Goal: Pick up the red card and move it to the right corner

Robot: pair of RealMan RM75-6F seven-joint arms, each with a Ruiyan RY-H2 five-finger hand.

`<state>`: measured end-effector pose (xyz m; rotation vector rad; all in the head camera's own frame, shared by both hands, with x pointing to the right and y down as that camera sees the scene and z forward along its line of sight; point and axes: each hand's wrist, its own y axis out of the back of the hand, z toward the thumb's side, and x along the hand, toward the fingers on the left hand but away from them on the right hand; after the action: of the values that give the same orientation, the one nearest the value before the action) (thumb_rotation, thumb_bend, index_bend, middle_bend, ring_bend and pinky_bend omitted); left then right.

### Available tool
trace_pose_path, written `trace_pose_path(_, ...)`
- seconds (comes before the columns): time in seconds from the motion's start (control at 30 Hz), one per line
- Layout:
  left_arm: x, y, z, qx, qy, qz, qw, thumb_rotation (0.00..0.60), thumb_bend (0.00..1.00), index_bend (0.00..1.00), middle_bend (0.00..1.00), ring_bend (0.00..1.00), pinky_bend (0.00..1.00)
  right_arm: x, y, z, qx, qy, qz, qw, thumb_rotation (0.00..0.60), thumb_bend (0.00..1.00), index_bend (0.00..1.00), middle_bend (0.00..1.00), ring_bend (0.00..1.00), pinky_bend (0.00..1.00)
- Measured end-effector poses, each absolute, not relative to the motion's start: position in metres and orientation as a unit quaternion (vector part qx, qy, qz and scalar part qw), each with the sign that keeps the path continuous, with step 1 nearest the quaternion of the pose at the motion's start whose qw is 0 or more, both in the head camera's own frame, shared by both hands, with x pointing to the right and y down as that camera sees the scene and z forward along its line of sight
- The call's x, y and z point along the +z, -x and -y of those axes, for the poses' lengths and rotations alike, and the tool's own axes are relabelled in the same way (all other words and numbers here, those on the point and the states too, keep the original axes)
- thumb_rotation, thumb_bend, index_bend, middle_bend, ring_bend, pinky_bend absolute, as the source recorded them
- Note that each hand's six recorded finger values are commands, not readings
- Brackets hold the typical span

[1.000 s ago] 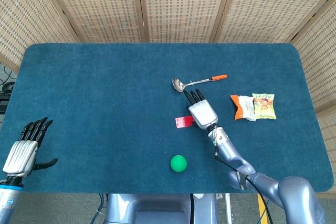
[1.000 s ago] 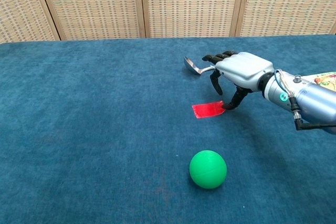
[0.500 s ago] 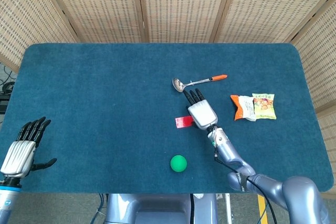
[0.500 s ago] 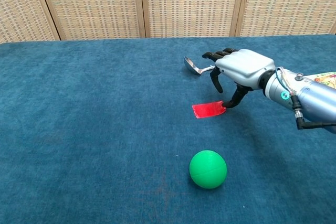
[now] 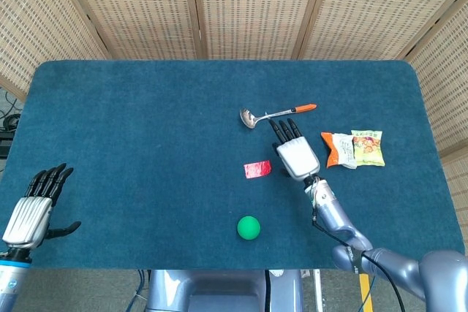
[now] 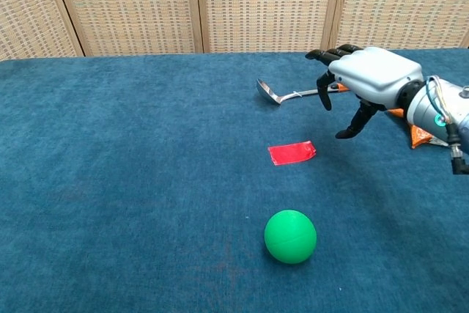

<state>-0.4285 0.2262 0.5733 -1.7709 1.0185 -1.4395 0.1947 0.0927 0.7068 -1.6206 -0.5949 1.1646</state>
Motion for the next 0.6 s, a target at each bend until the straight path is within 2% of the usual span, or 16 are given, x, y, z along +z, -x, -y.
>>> trace_pose_path(0.6, 0.577, 0.430, -0.226, -0.551, 0.673, -0.384, 0.311, 0.600, 0.05, 0.00, 0.00, 0.00, 0.00, 0.735, -0.190, -0.102, 0.491, 0.681, 0.238, 0.489, 0.600, 0.00, 0.50, 0.00, 0.00, 0.00)
